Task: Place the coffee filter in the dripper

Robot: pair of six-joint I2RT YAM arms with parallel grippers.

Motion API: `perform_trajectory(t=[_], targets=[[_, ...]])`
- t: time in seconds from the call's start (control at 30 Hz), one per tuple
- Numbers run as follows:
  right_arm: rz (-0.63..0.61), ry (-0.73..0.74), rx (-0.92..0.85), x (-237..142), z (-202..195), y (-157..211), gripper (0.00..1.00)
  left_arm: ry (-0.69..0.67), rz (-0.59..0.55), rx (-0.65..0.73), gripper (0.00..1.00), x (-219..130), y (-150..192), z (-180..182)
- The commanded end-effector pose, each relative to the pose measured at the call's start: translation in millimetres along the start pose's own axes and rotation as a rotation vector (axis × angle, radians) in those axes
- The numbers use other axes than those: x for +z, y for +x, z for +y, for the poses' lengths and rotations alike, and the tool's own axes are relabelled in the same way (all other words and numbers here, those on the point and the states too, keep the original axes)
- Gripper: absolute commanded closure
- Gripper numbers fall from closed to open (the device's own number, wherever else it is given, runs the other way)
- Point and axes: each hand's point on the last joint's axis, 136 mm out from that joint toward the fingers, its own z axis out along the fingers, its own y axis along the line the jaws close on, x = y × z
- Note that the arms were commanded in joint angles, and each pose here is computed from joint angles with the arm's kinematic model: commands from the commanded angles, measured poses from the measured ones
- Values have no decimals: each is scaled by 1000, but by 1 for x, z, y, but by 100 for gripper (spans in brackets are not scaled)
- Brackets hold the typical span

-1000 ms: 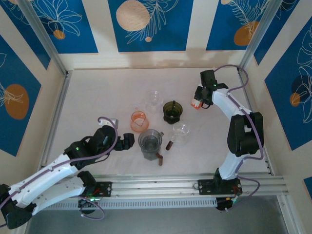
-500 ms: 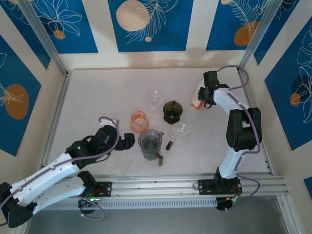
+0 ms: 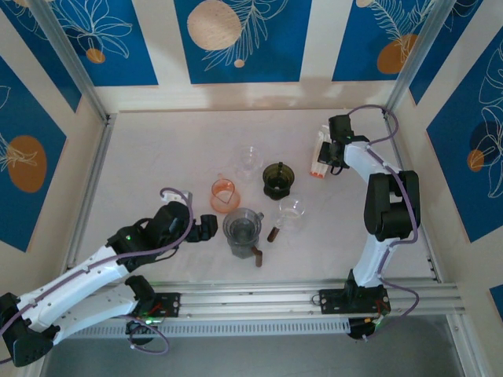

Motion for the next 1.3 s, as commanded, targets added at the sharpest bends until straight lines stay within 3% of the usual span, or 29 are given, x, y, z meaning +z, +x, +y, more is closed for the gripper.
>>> perform_trajectory(t=[0.0,0.2,0.63,0.73,0.9,1.27], targets=[[-65,-44,-72,-11,7,-17,97,-2,-12,-16,0,1,-2,0],[-145,-108,-195,-21,17,-16,99,0,-9,-18,0,3,0,0],[-115,-185,-273,-8,30,4,100,2,3,-31,0,6,2,0],[-107,-187,-258,-7,30,6,93,4,6,-32,0,6,3,-1],[-120,-190,-211,-21,30,5,70,6,5,-32,0,7,3,-1],[-228,-245,-20,-92,33,1,61,47,21,-33,0,11,7,-8]])
